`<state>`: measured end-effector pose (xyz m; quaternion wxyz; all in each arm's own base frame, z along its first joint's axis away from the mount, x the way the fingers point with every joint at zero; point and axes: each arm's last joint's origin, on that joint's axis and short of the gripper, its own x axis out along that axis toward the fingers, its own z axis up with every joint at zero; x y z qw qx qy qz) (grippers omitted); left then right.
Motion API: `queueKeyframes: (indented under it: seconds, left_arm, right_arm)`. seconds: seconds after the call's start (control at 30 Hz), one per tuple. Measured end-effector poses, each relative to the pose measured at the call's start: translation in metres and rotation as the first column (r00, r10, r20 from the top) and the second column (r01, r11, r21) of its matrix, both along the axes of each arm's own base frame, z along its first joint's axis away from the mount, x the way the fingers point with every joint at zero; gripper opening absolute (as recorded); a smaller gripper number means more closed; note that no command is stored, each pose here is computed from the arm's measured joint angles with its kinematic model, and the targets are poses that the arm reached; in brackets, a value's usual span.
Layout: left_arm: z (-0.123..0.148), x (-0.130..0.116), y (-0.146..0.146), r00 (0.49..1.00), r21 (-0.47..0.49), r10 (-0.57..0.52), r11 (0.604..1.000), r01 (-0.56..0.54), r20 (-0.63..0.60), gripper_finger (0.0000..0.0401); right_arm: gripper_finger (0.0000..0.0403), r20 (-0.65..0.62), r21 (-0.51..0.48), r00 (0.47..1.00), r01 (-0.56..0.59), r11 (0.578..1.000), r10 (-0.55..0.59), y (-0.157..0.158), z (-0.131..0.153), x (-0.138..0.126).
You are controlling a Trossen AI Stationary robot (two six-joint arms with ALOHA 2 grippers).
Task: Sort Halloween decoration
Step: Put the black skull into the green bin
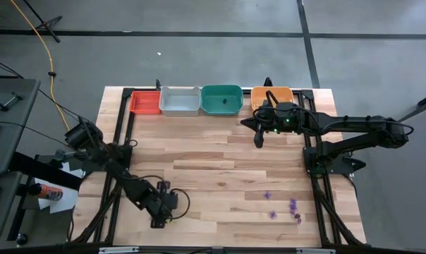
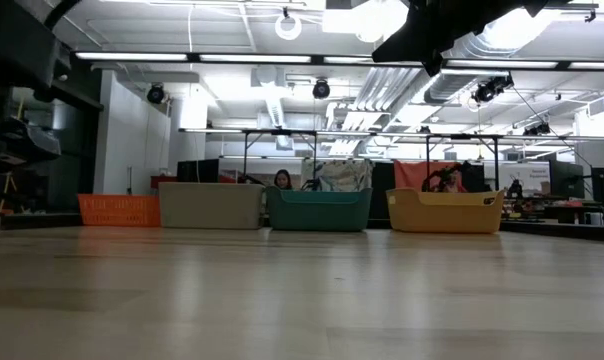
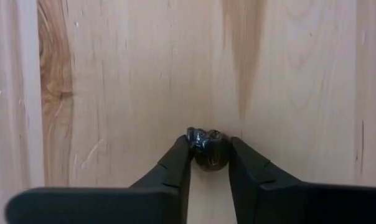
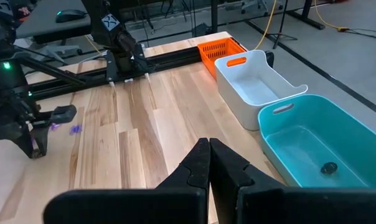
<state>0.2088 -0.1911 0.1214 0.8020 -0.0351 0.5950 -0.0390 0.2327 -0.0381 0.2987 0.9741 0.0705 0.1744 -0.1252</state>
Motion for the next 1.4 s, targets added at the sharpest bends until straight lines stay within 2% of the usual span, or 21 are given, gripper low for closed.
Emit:
queueKeyframes:
  seconds: [0.17, 0.47, 0.67, 0.83, 0.9, 0.97, 1.1, 1.2, 1.27, 1.33, 1.4]
  left_arm:
    - [0.009, 0.005, 0.006, 1.000, -0.048, -0.008, 0.999, 0.008, 0.004, 0.0040]
    - [0.040, 0.010, 0.041, 0.999, -0.016, -0.004, 1.000, 0.005, 0.038, 0.0040]
    - [0.072, 0.024, 0.082, 0.980, 0.013, 0.027, 0.999, -0.031, 0.195, 0.0040]
    - [0.098, 0.041, 0.129, 0.912, 0.085, 0.087, 0.988, -0.131, 0.400, 0.0040]
    - [0.110, 0.052, 0.149, 0.850, 0.083, 0.109, 0.981, -0.176, 0.515, 0.0040]
    - [0.122, 0.063, 0.171, 0.764, 0.068, 0.137, 0.971, -0.230, 0.631, 0.0040]
    - [0.150, 0.077, 0.209, 0.524, 0.000, 0.147, 0.963, -0.269, 0.839, 0.0040]
    - [0.168, 0.078, 0.233, 0.355, -0.045, 0.148, 0.958, -0.282, 0.923, 0.0040]
    - [0.177, 0.077, 0.245, 0.261, -0.071, 0.149, 0.956, -0.285, 0.954, 0.0040]
    - [0.183, 0.075, 0.253, 0.206, -0.083, 0.144, 0.956, -0.280, 0.968, 0.0040]
    - [0.185, 0.073, 0.258, 0.191, -0.086, 0.145, 0.954, -0.286, 0.971, 0.0040]
  right_arm:
    - [0.0000, -0.004, 0.000, 1.000, 0.000, 1.000, 0.000, 0.000, 0.000, 0.000]
    - [0.0000, -0.014, 0.002, 1.000, 0.000, 1.000, 0.000, 0.000, -0.001, 0.000]
    - [0.0000, -0.025, -0.002, 1.000, -0.002, 1.000, 0.002, 0.000, -0.002, -0.001]
    - [0.0000, -0.044, -0.032, 0.999, -0.016, 0.999, 0.014, 0.000, -0.003, -0.001]
    - [0.0000, -0.048, -0.035, 0.999, -0.017, 0.999, 0.016, 0.000, -0.003, -0.001]
    - [0.0000, -0.048, -0.035, 0.999, -0.017, 0.999, 0.016, 0.000, -0.003, -0.001]
    - [0.0000, -0.023, -0.039, 1.000, -0.016, 0.999, 0.015, 0.000, -0.001, 0.000]
    - [0.0000, 0.049, -0.048, 0.998, -0.023, 0.999, 0.026, 0.000, 0.005, 0.002]
    - [0.0000, 0.124, -0.068, 0.990, -0.055, 0.996, 0.063, 0.001, 0.013, 0.004]
    - [0.0000, 0.207, -0.103, 0.971, -0.097, 0.990, 0.116, 0.002, 0.021, 0.006]
    - [0.0000, 0.274, -0.122, 0.950, -0.118, 0.986, 0.147, 0.003, 0.028, 0.007]
